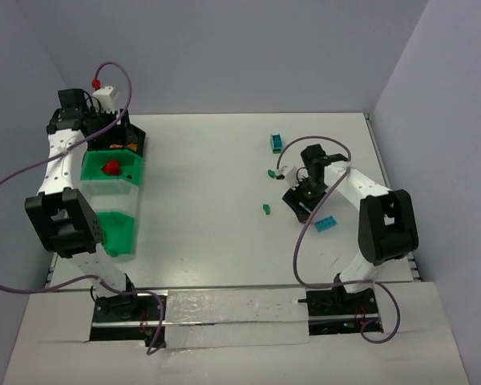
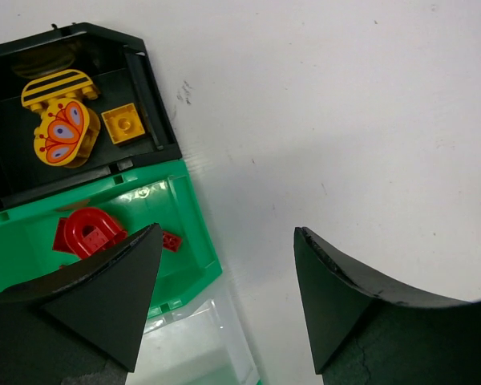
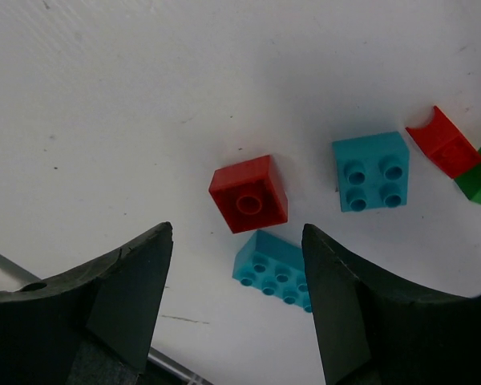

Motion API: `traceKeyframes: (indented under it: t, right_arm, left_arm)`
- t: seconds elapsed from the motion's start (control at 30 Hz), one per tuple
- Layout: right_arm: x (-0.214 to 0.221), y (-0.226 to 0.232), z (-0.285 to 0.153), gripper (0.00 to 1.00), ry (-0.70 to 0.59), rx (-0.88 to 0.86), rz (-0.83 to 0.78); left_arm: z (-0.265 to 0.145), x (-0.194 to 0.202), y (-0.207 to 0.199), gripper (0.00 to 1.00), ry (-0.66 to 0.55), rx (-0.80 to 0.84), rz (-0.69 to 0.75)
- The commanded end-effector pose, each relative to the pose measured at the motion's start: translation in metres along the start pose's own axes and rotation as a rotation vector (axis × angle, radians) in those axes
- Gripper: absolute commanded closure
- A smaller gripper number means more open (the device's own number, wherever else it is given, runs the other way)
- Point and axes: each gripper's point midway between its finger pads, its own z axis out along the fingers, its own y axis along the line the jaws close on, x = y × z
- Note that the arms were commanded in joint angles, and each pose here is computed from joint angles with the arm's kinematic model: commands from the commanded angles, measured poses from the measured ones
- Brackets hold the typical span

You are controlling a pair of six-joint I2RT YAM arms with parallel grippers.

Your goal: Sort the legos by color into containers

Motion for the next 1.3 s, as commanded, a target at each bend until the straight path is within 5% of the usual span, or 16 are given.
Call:
traceKeyframes:
  t: [0.0,0.8,0.97,1.13,1.27]
  right_arm:
    - [-0.009,-0.017,0.006,0.27,0.004,0.031,-0.119]
    - [0.002,-0.016,0.043,0.44,0.071,-0.059,-0.304]
    - [0.0,-0.013,0.042,0.66,0.062,-0.07,-0.311]
    - [-0.047,0.001,0.0,0.83,-0.129,-0.11,-0.288]
    - [-0.127,0.008,-0.059,0.92,-0.377,-0.161,-0.168]
  left_arm:
    - [-0.021,-0.029,-0.017,0.24,-0.074,0.049,0.053]
    - [-0.02,-0.028,-0.019,0.25,-0.079,0.031,0.027]
    - [-0.021,-0.032,-0.024,0.26,-0.1,0.05,0.03]
    - [-0.03,-0.041,-0.055,0.26,-0.143,0.203,-0.003]
    - [-0.042,-0.053,-0.085,0.26,-0.217,0.326,-0.027]
